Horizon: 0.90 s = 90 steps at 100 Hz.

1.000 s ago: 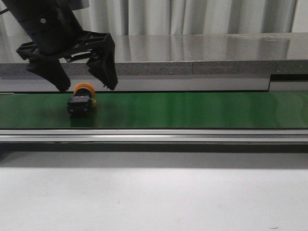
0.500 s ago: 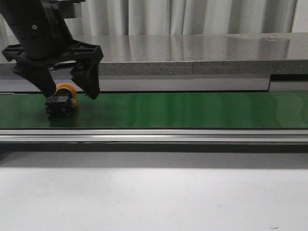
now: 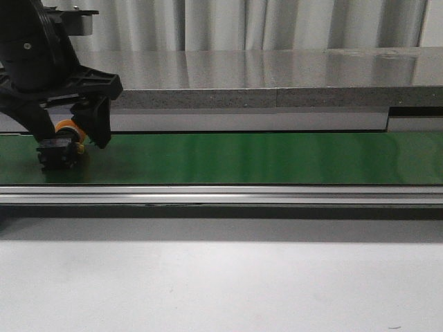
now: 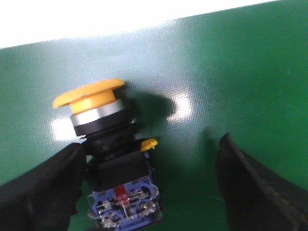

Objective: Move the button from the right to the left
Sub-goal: 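Lower the left gripper over the button and close on it, then lift the button with the left gripper and move it over the blue tray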

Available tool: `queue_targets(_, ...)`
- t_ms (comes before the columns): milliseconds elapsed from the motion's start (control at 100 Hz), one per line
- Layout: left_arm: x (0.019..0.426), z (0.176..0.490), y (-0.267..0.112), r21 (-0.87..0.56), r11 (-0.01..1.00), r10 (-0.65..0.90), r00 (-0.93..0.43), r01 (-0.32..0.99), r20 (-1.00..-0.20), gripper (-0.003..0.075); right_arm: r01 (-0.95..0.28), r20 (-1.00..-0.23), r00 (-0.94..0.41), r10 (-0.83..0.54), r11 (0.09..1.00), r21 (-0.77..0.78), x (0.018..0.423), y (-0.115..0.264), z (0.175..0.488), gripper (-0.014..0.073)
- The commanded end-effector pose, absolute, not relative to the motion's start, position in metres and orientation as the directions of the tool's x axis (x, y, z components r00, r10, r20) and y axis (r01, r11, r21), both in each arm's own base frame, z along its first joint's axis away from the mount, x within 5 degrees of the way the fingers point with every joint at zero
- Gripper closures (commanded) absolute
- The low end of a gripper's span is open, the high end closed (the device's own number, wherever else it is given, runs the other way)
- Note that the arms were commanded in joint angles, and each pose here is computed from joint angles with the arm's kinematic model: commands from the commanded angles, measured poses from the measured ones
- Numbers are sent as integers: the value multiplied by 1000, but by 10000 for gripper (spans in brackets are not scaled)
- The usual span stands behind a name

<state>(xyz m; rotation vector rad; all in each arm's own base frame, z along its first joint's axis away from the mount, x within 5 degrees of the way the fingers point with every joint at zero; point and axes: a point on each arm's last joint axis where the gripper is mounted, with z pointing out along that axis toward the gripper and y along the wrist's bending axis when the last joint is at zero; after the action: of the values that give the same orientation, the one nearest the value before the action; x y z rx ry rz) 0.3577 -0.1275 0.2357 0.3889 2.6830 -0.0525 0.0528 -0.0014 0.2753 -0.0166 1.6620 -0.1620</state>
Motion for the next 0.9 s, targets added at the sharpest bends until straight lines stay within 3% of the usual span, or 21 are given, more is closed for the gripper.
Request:
queue_targets(0,360,251,-128,9,964,237,-849,264,-473,222,114,-993,-5,-115,987,-115,52,-3,291,663)
queue_targets(110,362,241,-128,15,964,244,-865,264,-438,237,114,-993,-5,-115,987,-115,52,-3,291,663)
queue_targets(180,363,238,-128,16,964,245,-869,264,-431,306,114,-993,-5,-115,987,-115,52,-3,291,663)
queue_targets(300,363,239,-128,17,964,246,-867,265,-433,537,114,-993,-5,-115,987,-115,52,-3,291,663)
queue_targets(420,363,241,-128,17,964,246,-865,265,-438,717,114,-993,-6,-115,987,-115,52,-3,290,663)
queue_targets(690,350,280,-120,52,961,257,-815,271,-519,715,114,-993,-6,-115,987,-115,52,-3,290,663)
queue_targets(890,341,311,-82,73,981,191,-807,182,-558,715,114,-993,-6,-115,987,-115,52,-3,290,663)
